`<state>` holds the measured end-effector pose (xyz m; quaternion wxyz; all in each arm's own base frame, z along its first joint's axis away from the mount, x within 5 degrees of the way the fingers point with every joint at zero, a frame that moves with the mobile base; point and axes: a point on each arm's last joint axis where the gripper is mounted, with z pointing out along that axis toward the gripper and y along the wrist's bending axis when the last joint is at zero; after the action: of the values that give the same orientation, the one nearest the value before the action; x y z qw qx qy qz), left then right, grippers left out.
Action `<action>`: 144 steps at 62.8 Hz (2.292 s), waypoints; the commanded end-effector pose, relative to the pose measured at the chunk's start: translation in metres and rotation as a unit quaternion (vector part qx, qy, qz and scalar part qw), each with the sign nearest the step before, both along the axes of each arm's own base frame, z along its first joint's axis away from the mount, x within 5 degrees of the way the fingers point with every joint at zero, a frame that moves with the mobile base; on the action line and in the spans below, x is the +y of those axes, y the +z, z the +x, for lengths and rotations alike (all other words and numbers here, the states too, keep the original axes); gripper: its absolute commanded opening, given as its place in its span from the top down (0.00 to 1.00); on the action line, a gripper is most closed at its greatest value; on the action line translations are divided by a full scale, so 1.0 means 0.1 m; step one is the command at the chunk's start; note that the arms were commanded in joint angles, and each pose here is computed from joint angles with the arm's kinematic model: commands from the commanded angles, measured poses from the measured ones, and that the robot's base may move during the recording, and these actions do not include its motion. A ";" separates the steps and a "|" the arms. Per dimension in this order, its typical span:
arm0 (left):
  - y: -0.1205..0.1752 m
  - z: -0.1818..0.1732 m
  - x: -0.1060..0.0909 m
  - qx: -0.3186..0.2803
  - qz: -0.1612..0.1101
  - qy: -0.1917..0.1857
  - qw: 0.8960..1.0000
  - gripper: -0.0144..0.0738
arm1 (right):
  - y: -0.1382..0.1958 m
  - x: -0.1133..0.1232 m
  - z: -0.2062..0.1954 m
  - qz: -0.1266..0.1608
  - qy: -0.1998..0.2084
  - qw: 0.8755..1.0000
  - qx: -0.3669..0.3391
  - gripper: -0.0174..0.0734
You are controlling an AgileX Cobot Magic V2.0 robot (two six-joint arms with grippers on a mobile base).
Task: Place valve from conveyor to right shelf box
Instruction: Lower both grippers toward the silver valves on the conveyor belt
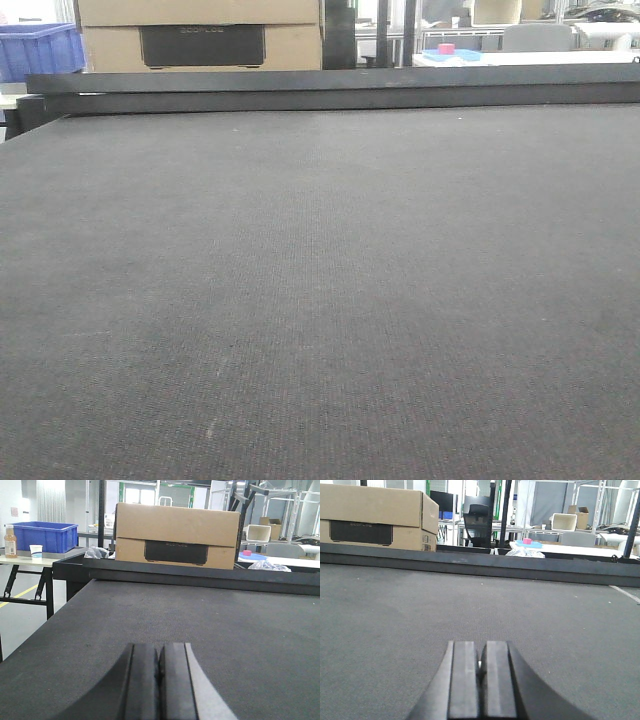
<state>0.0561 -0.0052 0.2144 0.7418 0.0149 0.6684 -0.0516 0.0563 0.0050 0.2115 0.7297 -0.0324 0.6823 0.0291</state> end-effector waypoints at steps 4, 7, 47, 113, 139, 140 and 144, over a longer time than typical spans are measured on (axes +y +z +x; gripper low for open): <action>0.02 -0.01 0.00 -0.010 -0.005 0.001 1.000 0.96 | 0.02 0.00 0.00 -0.002 0.001 1.000 -0.010 0.99; 0.02 -0.01 0.00 -0.010 -0.005 0.001 1.000 0.96 | 0.02 0.00 0.00 -0.002 0.001 1.000 -0.010 0.99; 0.03 -0.01 0.00 -0.014 -0.003 0.001 1.000 0.96 | 0.02 0.00 0.00 -0.002 0.001 1.000 -0.010 0.99; 1.71 0.74 -0.04 0.367 0.029 0.016 0.930 0.96 | 1.42 0.12 0.78 -0.011 0.024 0.957 0.289 0.99; 1.63 1.40 -0.12 0.404 0.019 0.007 0.915 0.96 | 1.49 0.20 1.56 -0.029 0.031 0.884 0.465 0.99; 1.62 1.40 -0.13 0.406 0.016 0.006 0.914 0.96 | 1.48 0.20 1.58 -0.031 0.030 0.883 0.468 0.99; 1.59 1.44 -0.13 0.414 0.015 0.007 0.910 0.96 | 1.41 0.19 1.66 -0.043 0.023 0.873 0.485 0.99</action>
<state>0.1959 -0.0169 0.3724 0.3939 0.0048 0.9187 -0.0300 0.2157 0.0249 0.3565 0.3197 -0.0551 0.9449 0.0445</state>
